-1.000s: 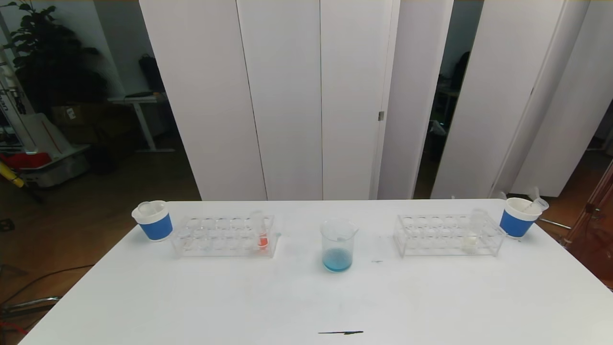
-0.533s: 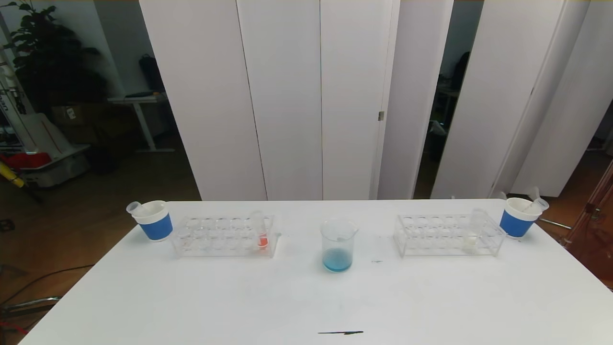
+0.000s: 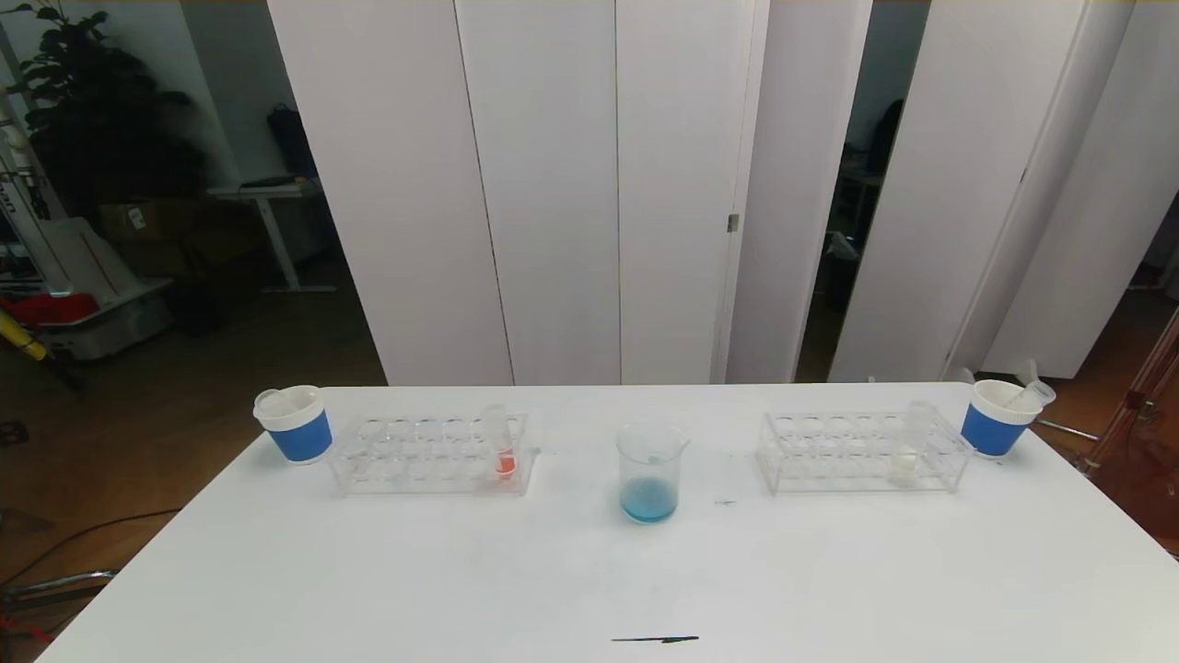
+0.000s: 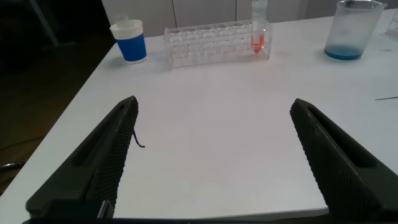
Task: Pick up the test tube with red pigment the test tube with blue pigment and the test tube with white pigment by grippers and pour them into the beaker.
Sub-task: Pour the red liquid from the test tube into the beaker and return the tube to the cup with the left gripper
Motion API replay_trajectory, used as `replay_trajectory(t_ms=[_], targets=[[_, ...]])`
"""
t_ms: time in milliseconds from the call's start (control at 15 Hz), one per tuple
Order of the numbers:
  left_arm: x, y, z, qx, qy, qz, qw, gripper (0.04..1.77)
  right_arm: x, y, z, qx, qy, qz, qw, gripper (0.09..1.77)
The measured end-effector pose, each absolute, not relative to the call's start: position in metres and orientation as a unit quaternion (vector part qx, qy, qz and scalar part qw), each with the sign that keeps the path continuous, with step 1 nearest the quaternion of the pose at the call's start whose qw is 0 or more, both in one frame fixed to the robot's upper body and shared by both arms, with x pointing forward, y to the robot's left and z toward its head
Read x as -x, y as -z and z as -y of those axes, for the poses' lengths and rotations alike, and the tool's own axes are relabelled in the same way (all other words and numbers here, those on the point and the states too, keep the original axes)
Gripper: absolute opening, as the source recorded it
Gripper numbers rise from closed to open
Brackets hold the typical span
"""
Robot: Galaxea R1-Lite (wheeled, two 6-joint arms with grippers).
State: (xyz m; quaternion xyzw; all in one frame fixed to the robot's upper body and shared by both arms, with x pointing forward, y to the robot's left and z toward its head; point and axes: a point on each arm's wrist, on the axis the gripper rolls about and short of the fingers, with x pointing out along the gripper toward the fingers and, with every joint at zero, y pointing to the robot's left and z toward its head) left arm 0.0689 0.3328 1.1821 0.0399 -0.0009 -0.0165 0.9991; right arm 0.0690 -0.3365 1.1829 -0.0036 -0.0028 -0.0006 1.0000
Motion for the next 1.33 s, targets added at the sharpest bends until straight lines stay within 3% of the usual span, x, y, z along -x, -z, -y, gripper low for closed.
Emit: replay_trajectory(t_ms=[667, 1067, 1333], targets=[[-0.066, -1.192, -0.334, -0.032, -0.003, 0.018, 0.999, 1.75, -0.069, -1.183, 0.336, 0.004, 0.001, 0.003, 1.000, 1.75], [-0.054, -1.253, -0.333, -0.034, 0.006, 0.043, 0.998, 1.75, -0.069, -1.183, 0.336, 0.004, 0.001, 0.003, 1.000, 1.75], [-0.083, -1.304, -0.333, -0.030, 0.015, 0.020, 0.999, 1.75, -0.069, -1.183, 0.336, 0.004, 0.001, 0.003, 1.000, 1.75]])
